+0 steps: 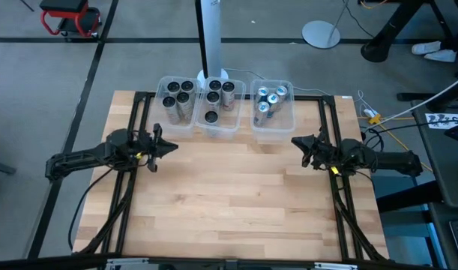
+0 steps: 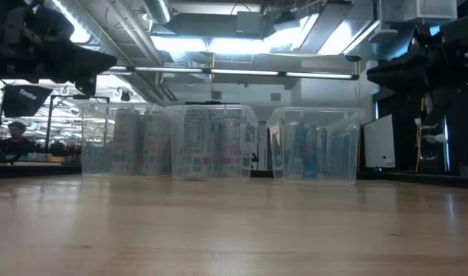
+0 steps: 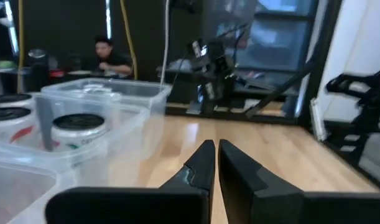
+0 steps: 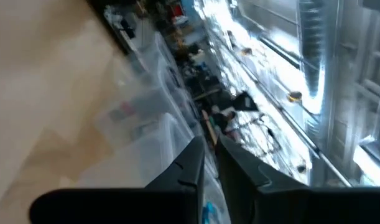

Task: Sort soda cans
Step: Return to Home Position

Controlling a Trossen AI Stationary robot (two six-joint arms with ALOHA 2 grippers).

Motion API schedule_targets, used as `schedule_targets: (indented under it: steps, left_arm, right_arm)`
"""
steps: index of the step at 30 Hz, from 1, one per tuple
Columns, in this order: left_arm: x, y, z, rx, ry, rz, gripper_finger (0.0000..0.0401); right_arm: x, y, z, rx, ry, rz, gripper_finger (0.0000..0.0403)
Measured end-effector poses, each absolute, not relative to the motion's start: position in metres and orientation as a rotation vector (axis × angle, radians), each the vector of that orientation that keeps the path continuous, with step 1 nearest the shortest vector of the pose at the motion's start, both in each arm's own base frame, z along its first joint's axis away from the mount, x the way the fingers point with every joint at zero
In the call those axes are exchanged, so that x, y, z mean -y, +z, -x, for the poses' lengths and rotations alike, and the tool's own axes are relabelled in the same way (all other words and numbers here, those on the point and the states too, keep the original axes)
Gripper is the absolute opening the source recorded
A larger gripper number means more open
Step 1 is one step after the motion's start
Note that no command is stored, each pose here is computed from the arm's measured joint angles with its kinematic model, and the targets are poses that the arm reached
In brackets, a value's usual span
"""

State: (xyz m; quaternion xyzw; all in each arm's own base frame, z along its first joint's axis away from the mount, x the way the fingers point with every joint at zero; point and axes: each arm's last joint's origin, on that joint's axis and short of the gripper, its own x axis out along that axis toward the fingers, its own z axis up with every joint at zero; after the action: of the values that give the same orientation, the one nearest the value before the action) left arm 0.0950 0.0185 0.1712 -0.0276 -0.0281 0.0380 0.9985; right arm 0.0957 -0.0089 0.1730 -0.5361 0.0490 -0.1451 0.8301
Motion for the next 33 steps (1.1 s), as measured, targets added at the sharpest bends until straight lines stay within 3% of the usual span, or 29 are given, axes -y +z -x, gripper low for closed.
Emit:
schedule_targets:
  steps: [8, 33]
  left_arm:
    - [-0.0230, 0.1674, -0.0948, 0.014, 0.239, -0.008, 0.0013]
    - [-0.0231, 0.1669, -0.0950, 0.005, 0.242, -0.027, 0.0013]
  right_arm:
    - [0.0056, 0.1711, -0.0967, -0.059, -0.191, 1.219, 0.0046]
    - [0.0049, 0.1703, -0.0973, -0.054, -0.164, 1.232, 0.0046]
